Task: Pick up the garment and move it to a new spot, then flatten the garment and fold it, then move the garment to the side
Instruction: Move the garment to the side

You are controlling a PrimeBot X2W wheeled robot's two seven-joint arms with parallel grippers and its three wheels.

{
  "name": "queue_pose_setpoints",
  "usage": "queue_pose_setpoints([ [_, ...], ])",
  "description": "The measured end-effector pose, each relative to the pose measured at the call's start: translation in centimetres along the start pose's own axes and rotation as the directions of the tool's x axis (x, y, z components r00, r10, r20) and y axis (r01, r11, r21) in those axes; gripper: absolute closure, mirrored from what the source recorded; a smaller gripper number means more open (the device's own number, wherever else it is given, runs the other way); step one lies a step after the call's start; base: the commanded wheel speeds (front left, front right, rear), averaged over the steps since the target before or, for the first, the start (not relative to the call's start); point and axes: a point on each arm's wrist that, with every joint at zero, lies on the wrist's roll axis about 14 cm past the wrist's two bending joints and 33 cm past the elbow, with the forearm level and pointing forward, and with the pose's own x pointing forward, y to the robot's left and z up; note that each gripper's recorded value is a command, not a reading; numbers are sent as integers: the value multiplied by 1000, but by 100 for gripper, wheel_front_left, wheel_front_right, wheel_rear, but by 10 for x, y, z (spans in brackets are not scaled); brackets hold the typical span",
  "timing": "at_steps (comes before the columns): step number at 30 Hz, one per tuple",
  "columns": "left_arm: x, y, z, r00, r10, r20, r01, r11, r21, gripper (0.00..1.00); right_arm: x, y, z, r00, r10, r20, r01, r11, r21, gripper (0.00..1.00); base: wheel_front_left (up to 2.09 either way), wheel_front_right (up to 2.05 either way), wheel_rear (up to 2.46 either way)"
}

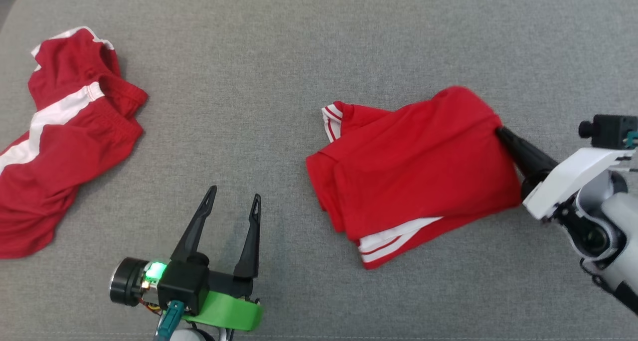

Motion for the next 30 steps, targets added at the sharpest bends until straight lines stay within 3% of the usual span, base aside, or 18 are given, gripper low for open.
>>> queue_pose_setpoints([
  [6,29,-13,1,997,-77,25,76,997,23,0,10,-40,57,993,-50,102,63,989,-131,100,0,0,0],
  [12,59,-35,5,982,-174,76,173,985,27,0,2,-103,122,958,-165,235,219,949,-227,100,0,0,0],
  [21,91,-59,-1,948,-289,134,287,957,38,0,-34,-204,167,857,-392,335,486,830,-272,100,0,0,0],
  [28,102,-66,-11,936,-317,153,317,948,29,0,-73,-258,188,760,-526,383,637,719,-277,100,0,0,0],
  [30,102,-67,-15,935,-321,149,321,947,23,0,-80,-266,192,739,-546,395,661,701,-268,100,0,0,0],
])
